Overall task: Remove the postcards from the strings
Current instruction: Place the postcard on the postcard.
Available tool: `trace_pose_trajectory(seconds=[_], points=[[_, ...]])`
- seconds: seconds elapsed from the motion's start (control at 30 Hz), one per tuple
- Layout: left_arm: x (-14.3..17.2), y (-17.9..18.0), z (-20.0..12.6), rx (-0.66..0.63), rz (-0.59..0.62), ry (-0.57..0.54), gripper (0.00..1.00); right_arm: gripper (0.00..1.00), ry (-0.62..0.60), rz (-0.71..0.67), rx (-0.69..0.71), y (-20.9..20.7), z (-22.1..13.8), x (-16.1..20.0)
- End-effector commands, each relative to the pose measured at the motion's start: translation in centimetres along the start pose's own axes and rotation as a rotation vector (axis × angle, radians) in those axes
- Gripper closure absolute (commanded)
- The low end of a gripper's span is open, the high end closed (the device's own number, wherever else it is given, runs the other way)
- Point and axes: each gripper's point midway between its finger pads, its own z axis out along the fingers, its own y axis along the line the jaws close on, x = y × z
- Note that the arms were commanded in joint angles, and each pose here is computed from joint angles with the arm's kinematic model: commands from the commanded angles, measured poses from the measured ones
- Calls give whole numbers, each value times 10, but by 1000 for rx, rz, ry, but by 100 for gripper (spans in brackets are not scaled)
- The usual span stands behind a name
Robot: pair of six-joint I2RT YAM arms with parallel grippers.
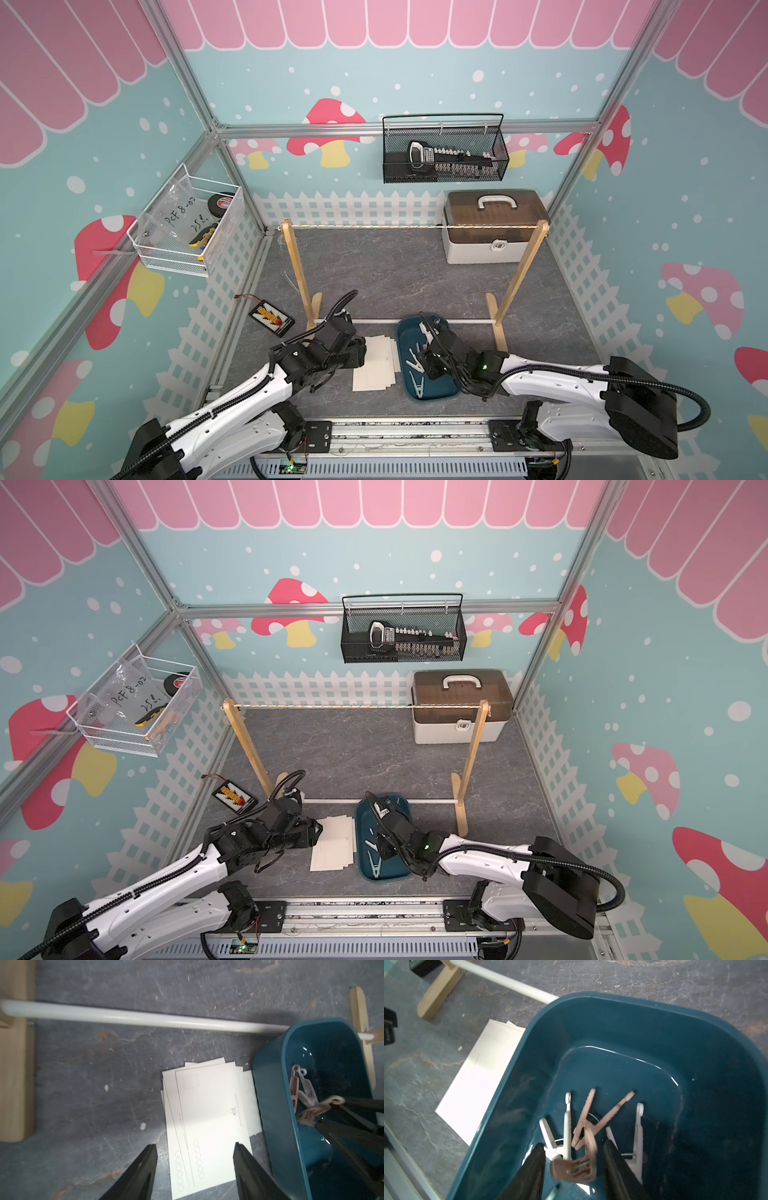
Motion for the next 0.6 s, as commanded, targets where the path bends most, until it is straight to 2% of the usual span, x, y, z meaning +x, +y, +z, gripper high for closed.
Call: trace_pose_trajectory(seconds=[0.0,0.13,0.27,0.43,0.57], points=[[-33,16,-22,-84,25,-182,37,46,-48,11,-14,1,-14,-16],[-55,29,-46,-114,41,-357,37,39,-111,-22,3,-4,-40,-33],[-69,49,-67,-182,37,-504,34,38,-184,-62,62,-18,-73,-50],[-82,66,-89,-239,15,-650,30,40,-282,-88,159,-45,-117,-60],[-93,79,-109,-294,-23,-760,27,41,-342,-66,279,-78,-151,-55]])
